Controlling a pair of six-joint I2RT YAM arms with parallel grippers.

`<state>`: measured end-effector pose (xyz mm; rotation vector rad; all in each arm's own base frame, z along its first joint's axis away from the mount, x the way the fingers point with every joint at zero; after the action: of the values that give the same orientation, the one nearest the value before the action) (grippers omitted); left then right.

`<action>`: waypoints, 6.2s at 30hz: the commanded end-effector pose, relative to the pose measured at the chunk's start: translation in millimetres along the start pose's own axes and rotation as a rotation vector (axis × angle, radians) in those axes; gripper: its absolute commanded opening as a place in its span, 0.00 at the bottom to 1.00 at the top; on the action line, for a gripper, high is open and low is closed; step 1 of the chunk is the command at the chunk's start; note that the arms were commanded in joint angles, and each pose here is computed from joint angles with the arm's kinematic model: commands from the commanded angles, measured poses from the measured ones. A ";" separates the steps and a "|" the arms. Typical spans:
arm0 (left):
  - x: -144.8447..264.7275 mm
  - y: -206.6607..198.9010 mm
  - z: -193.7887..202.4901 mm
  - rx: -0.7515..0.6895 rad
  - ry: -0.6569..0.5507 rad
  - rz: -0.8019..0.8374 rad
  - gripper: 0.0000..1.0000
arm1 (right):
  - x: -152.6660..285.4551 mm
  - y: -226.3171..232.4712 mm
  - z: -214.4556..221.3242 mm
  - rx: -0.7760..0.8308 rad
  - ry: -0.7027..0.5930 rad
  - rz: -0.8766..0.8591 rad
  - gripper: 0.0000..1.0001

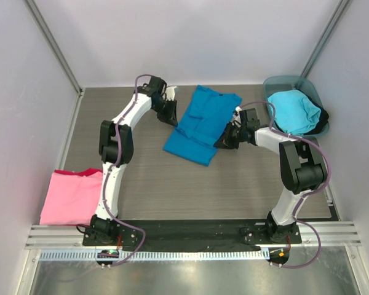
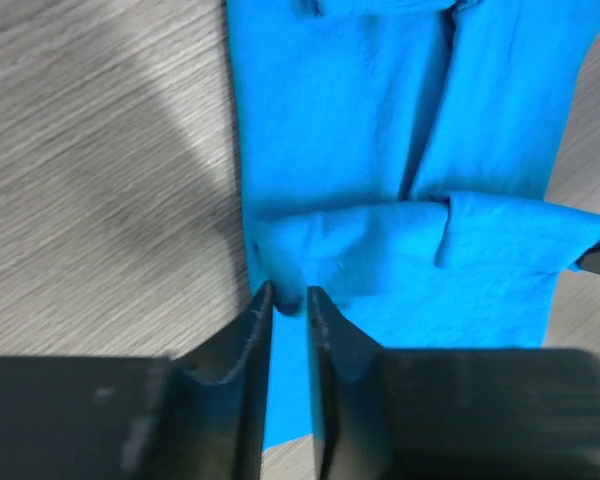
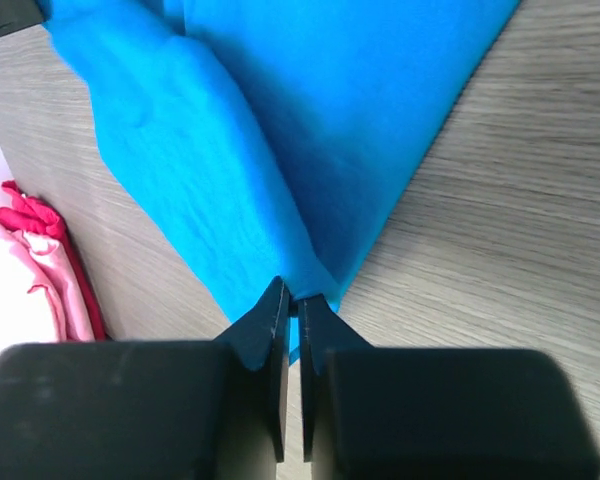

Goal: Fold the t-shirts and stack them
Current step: Fold the tshirt

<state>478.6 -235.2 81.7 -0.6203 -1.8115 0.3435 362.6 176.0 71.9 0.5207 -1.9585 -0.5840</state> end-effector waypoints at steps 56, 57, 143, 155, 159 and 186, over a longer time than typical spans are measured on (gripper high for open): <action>2.0 45.2 116.9 0.400 0.351 0.052 0.41 | -30.7 25.7 69.7 -0.357 0.236 -0.076 0.47; 1.2 45.3 116.8 0.400 0.352 0.055 0.40 | -31.6 26.4 70.0 -0.354 0.238 -0.076 0.46; 17.2 -87.4 -194.2 -0.154 -0.759 0.353 0.59 | 39.4 -64.7 -193.1 -0.054 -0.411 -0.094 0.42; 80.6 -71.6 -135.0 -0.148 -0.537 0.327 0.75 | 93.0 -33.0 -160.7 -0.023 -0.391 -0.171 0.59; 61.3 -47.9 -95.2 0.007 -0.331 0.295 0.80 | 82.3 -43.4 -138.0 -0.024 -0.326 -0.136 0.56; -35.6 -5.9 -78.8 0.173 -0.212 0.401 0.81 | 14.3 -52.5 -177.5 -0.026 -0.268 -0.166 0.37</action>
<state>544.8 -261.2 70.1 -0.8103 -1.7662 0.8417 507.0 98.7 113.5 0.6182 -2.1158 -0.8250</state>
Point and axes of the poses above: each gripper's point midway between its finger pads, its own x axis back along the fingers, its own y axis along the line the jaws close on, z = x × y, the point moved 2 cm from there along x, back along the fingers, and after that the axes turned 10 degrees about x, right-handed, at the moved point
